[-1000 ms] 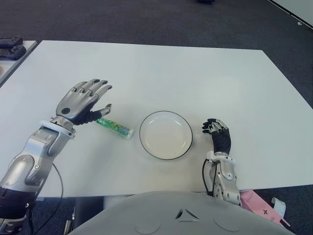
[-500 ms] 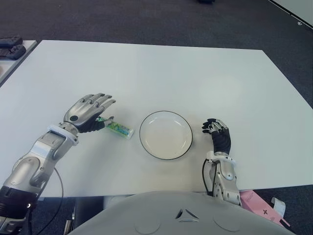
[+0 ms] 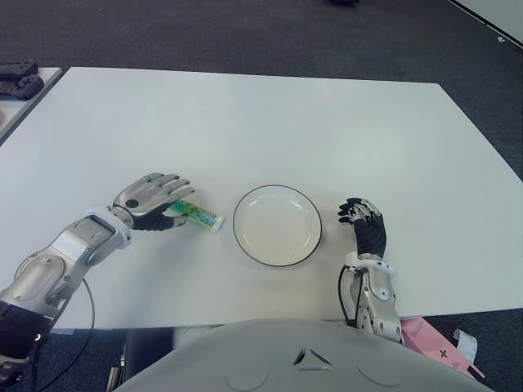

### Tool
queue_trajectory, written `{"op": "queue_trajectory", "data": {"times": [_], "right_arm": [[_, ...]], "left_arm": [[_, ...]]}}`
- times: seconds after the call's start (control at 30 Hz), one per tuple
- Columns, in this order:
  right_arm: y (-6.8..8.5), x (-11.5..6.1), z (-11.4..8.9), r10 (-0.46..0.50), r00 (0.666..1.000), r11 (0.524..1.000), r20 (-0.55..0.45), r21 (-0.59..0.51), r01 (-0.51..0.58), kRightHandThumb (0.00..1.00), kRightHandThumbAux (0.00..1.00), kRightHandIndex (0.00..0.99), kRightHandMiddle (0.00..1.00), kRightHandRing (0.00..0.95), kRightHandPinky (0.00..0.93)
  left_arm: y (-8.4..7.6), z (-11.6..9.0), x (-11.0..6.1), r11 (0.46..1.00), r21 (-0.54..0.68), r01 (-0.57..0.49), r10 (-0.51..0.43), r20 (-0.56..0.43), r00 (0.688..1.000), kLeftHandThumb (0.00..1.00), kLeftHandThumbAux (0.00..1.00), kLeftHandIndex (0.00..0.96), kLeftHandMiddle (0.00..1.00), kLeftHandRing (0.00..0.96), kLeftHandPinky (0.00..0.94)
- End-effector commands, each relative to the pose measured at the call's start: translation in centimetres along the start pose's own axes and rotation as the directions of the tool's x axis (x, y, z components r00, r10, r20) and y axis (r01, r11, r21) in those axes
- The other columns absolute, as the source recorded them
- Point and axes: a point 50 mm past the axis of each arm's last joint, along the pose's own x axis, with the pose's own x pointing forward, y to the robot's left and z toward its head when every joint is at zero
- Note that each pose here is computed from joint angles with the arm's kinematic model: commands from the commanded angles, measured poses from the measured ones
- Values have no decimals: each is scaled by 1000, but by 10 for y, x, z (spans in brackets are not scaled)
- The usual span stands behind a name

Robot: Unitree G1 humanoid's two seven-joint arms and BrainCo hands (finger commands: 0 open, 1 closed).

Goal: Put the toothpaste on the table into the plate.

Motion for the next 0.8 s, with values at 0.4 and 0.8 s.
{"op": "queue_trajectory", "data": {"times": [0.4, 0.8], "right_arm": [[0, -11, -21, -39, 991, 998, -128, 37, 44, 710, 724, 429, 535, 529, 526], [0, -12, -22, -57, 990, 997, -129, 37, 62, 710, 724, 429, 541, 538, 534]], "left_arm": [[-21, 4, 8, 984, 160, 78, -87, 47, 995, 515, 57, 0, 0, 0, 0], [-34, 0, 14, 964, 241, 113, -132, 64, 989, 509, 72, 0, 0, 0, 0]]}}
